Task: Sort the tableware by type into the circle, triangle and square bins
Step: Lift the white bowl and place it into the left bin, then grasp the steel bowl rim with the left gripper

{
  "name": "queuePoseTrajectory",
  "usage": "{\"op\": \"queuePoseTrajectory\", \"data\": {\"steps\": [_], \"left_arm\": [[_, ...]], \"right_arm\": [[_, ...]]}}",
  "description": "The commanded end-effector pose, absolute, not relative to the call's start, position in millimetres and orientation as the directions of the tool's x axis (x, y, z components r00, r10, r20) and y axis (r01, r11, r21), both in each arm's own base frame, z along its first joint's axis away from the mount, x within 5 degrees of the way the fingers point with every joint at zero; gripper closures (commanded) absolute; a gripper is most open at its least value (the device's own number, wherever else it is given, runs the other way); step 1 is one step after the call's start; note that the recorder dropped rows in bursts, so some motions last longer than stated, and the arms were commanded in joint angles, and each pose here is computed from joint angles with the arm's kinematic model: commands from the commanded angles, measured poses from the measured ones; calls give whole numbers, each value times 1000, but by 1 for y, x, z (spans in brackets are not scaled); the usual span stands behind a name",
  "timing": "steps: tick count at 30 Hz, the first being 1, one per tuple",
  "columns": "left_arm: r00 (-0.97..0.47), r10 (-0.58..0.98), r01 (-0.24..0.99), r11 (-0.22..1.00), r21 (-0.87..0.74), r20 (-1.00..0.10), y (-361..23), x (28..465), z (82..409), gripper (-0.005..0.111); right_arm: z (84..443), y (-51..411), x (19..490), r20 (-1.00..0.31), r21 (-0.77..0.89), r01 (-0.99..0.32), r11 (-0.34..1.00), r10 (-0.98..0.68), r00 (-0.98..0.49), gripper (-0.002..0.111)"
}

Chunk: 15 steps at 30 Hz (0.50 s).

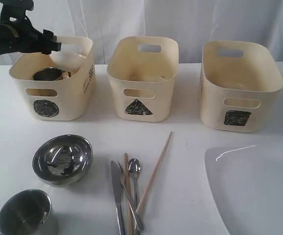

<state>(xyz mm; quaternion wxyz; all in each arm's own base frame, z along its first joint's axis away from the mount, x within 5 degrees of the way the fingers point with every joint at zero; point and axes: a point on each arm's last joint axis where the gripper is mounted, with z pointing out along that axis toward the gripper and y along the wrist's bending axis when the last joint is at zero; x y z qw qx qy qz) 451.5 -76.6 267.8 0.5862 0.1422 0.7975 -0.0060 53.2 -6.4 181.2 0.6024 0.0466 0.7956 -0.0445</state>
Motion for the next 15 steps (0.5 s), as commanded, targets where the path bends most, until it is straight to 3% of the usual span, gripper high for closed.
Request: {"op": "queuePoseTrajectory", "data": {"steps": [1,4,7,9,11,14,15], "left_arm": [[-305,207,201,968,150,-929,-69,432,303,30],[-392,216,177,972,157,-894,-63,413,321,34],[-585,207,141,978,153,-784,-53,384,331,49],[-733,165,117,986,116,-660,-48,362,331,62],[-879,114,97,993,60,-463,-47,338,323,78],[-971,156,163,986,-24,-183,-53,311,305,100],[-973,186,195,979,-55,-135,-55,305,299,107]], "right_arm": [[182,-6,53,-966,-14,125,992,19,-259,108],[182,-6,53,-966,-14,125,992,19,-259,108],[182,-6,53,-966,-14,125,992,19,-259,108],[182,-6,53,-966,-14,125,992,19,-259,108],[182,-6,53,-966,-14,125,992,19,-259,108],[182,-6,53,-966,-14,125,992,19,-259,108],[182,-6,53,-966,-14,125,992,19,-259,108]]}}
